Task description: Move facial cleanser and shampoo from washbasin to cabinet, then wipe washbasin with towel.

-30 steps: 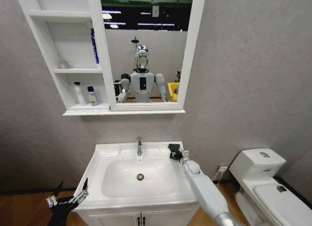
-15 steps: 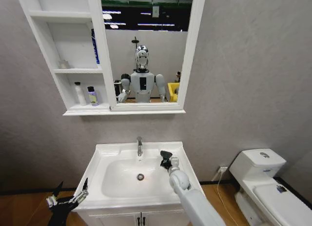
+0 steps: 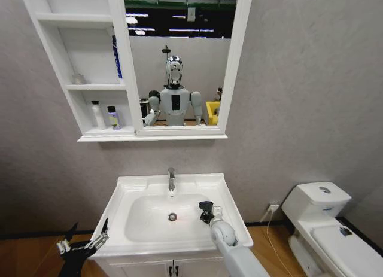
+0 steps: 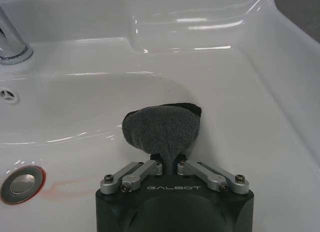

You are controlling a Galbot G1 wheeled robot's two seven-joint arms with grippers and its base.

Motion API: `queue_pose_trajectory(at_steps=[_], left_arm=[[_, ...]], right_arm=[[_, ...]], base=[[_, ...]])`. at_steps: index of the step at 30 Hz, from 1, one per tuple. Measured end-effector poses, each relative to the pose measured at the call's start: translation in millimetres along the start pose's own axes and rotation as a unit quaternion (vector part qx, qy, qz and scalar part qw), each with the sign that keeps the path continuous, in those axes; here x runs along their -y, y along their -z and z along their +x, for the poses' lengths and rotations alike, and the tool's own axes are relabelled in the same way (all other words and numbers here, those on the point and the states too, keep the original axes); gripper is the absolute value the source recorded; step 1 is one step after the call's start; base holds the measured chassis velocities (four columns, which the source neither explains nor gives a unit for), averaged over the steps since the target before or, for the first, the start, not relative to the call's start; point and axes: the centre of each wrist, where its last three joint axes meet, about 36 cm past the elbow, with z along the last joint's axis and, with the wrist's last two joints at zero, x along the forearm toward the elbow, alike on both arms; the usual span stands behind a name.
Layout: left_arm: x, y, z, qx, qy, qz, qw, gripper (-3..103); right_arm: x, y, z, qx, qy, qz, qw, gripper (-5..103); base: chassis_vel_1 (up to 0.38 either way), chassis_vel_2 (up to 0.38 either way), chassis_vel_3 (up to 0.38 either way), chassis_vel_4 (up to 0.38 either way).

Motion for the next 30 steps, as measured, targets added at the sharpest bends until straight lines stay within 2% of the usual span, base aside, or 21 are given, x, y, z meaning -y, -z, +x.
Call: queue_pose_trajectory(at_steps=[6, 17, 30], left_arm=[[0.0, 0, 0, 0.000, 0.000, 0.000, 1.0000, 100], [0.0, 0, 0, 0.000, 0.000, 0.000, 1.0000, 100], [0.0, 0, 0, 0.000, 0.000, 0.000, 1.0000, 100]], right_arm=[[-10, -9, -15, -0.009, 0.017, -0.004, 1.000, 8], [-48, -33, -55, -0.009, 0.057, -0.020, 0.998, 8], [-60, -32, -56, -0.017, 0.092, -0.032, 0.995, 8]], base=[[0.000, 0.000, 0.000, 0.000], [0.000, 0.000, 0.000, 0.000], [0.000, 0.000, 0.000, 0.000]])
